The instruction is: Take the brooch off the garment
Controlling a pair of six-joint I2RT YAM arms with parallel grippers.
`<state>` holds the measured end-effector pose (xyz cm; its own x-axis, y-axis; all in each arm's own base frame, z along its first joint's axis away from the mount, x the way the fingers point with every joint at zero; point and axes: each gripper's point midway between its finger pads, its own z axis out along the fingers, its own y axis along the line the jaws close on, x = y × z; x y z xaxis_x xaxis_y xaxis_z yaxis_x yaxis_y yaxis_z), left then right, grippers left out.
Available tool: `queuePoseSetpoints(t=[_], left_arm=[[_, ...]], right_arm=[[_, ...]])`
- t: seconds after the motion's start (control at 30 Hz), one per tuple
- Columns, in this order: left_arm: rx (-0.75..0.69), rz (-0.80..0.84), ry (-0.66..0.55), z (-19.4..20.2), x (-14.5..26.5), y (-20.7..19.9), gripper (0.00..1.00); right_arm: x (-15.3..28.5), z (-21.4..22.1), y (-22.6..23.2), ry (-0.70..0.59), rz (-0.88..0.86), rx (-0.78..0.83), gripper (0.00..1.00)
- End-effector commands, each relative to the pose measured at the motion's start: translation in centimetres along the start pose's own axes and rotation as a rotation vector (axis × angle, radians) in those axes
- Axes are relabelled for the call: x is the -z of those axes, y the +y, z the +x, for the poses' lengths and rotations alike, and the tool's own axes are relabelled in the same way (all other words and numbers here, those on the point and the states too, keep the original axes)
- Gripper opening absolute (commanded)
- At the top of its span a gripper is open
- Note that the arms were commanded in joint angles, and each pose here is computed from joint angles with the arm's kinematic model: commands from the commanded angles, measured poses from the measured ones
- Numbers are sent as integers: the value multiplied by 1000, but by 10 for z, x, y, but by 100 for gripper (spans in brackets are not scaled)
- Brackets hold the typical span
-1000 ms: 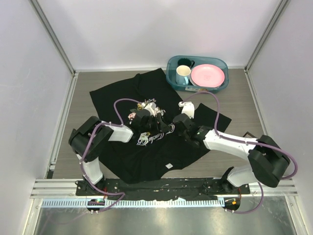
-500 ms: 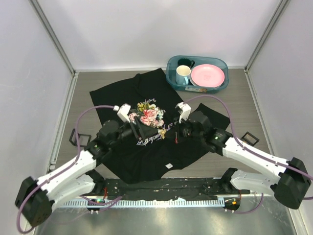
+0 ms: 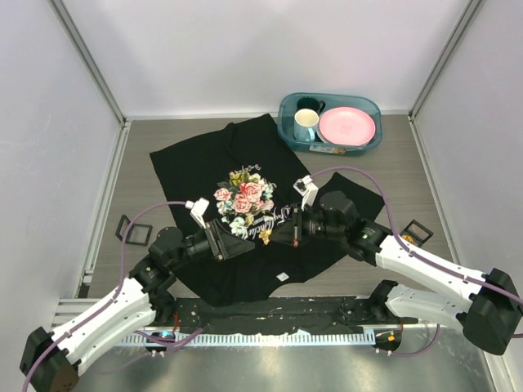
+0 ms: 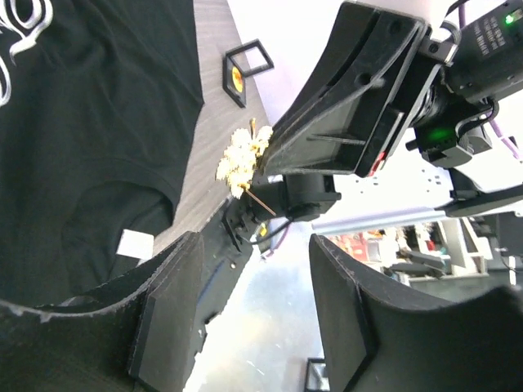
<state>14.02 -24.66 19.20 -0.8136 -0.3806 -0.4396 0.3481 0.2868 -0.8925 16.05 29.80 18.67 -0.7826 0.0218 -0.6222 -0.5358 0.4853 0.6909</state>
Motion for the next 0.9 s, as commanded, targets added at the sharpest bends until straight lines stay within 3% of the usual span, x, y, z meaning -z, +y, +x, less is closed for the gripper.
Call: queuePoseSetpoints(t=[0.0,0.57,0.87], left_arm=[[40,140,90,11,-5,-24,60],[76,236,110,-2,-28,-50,69],[107,347,94,-11,-35,-74,70]], right_arm=[[-5,-34,16,-118,-29,-31,1],[-21,-49,7,-157,10,-33,1],[-21,-43,2,-148,20,-34,1]])
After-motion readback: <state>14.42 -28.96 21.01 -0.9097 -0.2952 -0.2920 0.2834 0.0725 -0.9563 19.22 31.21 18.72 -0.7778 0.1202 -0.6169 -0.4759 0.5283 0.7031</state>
